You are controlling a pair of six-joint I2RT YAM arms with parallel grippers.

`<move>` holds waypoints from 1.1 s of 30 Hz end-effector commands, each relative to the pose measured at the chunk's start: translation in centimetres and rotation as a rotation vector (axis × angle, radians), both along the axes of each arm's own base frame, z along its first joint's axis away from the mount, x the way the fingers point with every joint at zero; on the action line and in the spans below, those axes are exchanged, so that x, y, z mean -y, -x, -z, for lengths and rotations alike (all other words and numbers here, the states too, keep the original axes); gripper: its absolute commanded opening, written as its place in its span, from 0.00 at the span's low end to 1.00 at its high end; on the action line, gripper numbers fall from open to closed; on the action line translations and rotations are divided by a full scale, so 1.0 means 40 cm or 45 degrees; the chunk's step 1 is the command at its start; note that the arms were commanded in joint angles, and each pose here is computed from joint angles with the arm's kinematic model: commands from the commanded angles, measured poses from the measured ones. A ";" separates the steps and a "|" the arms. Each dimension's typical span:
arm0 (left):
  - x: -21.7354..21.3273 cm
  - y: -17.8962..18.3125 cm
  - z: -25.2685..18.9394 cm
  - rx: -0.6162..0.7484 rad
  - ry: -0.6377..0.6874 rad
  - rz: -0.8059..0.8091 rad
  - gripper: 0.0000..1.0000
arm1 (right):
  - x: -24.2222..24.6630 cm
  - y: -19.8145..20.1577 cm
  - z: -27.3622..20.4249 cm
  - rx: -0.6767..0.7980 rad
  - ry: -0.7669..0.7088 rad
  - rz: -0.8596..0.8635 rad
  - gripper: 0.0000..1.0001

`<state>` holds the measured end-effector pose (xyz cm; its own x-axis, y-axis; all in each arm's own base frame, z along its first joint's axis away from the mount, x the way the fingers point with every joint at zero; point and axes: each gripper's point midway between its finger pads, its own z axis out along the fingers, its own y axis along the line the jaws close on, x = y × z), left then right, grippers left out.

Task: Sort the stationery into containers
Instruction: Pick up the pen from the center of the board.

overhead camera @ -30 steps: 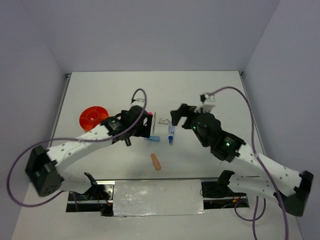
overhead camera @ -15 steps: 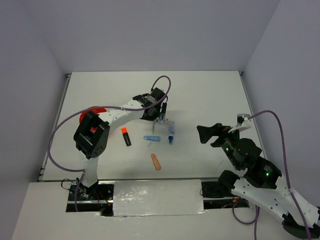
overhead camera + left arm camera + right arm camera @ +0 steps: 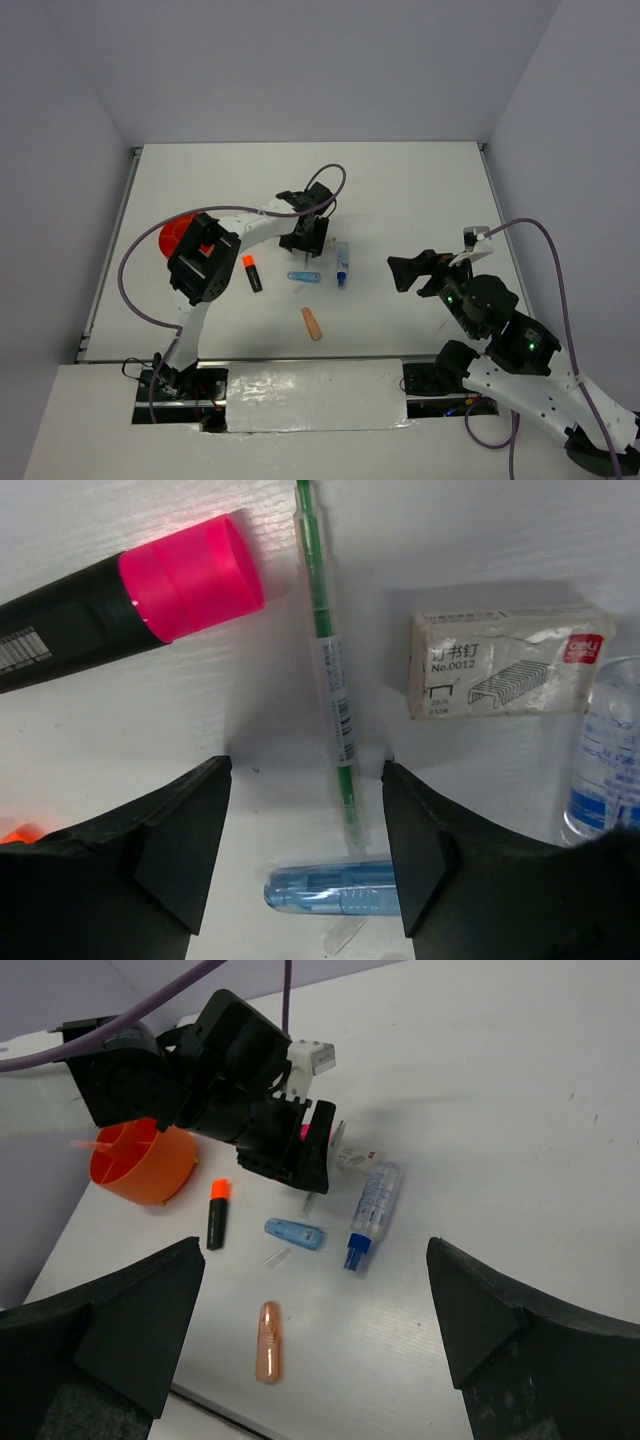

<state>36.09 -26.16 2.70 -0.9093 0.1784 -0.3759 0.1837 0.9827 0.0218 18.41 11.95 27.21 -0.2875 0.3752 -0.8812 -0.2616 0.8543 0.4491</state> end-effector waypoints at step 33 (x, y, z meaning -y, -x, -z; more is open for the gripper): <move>0.010 -0.012 0.059 -0.104 0.065 0.028 0.00 | -0.026 0.011 -0.008 0.030 -0.028 -0.083 0.98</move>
